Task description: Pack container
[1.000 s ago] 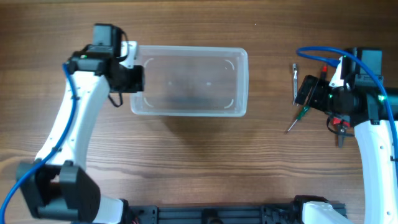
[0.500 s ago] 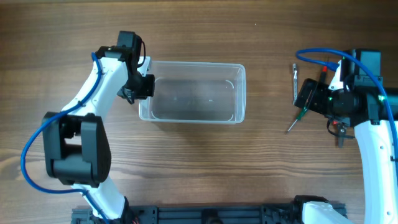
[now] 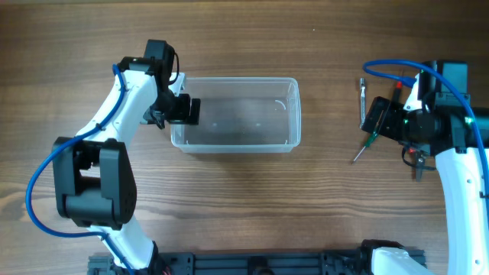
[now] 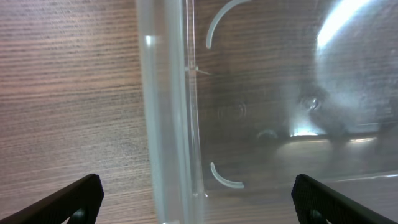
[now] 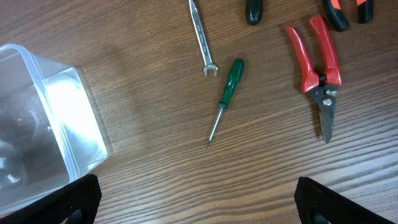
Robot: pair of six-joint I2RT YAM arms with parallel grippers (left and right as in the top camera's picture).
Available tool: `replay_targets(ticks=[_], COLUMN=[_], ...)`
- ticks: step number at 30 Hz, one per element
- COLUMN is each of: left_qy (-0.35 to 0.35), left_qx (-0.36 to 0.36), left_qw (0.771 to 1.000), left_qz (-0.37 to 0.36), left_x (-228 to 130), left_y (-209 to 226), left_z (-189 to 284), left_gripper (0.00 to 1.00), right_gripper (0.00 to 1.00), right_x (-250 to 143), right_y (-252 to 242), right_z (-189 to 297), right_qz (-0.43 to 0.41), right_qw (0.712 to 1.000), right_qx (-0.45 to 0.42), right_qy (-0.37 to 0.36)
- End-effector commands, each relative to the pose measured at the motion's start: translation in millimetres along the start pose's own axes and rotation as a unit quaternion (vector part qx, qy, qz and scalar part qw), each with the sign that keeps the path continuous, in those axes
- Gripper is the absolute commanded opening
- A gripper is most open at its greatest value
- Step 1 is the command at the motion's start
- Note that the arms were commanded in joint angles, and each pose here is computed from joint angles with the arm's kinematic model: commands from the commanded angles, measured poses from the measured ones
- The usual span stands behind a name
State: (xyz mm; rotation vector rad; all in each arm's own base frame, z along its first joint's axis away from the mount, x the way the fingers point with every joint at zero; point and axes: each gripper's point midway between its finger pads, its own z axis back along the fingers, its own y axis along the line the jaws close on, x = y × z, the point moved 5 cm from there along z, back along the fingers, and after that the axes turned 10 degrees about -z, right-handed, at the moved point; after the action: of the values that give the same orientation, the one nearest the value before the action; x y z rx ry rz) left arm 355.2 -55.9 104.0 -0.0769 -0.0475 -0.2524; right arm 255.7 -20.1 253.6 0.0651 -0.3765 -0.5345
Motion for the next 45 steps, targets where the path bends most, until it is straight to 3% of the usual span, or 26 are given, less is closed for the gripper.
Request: replay_targets(ticks=[1,6,14,21,26,32,45], left_qy=[-0.062,-0.152,-0.269,-0.266,-0.266,-0.259,-0.253], left_qx=[-0.001,0.01,0.046,0.059,0.069,0.07,0.055], left_qw=[0.998,0.988,0.962,0.955,0.949,0.949,0.948], left_qz=[-0.005,-0.013,0.012,0.117,0.154,0.165,0.187], left_x=[15,18,-6,-24,-33,-38,-40], left_y=[-4,-9,9,64,90,95,91], left_z=[37,102,182,186,188,187,185], left_gripper=[1.0,1.0,1.0,1.0,1.0,1.0,1.0], right_gripper=[1.0,1.0,1.0,1.0,1.0,1.0,1.0], right_x=[4,10,35,48,54,71,67], right_y=[0,2,14,20,13,5,6], right_z=[8,0,-89,-154,-183,-199,-245], right_qz=[0.012,0.026,0.057,0.086,0.106,0.123,0.171], right_qw=[1.0,1.0,0.996,0.992,0.989,0.989,0.981], right_qx=[0.003,-0.004,-0.035,-0.043,-0.047,-0.04,-0.024], right_qy=[-0.015,-0.017,0.058,0.082,0.091,0.065,0.084])
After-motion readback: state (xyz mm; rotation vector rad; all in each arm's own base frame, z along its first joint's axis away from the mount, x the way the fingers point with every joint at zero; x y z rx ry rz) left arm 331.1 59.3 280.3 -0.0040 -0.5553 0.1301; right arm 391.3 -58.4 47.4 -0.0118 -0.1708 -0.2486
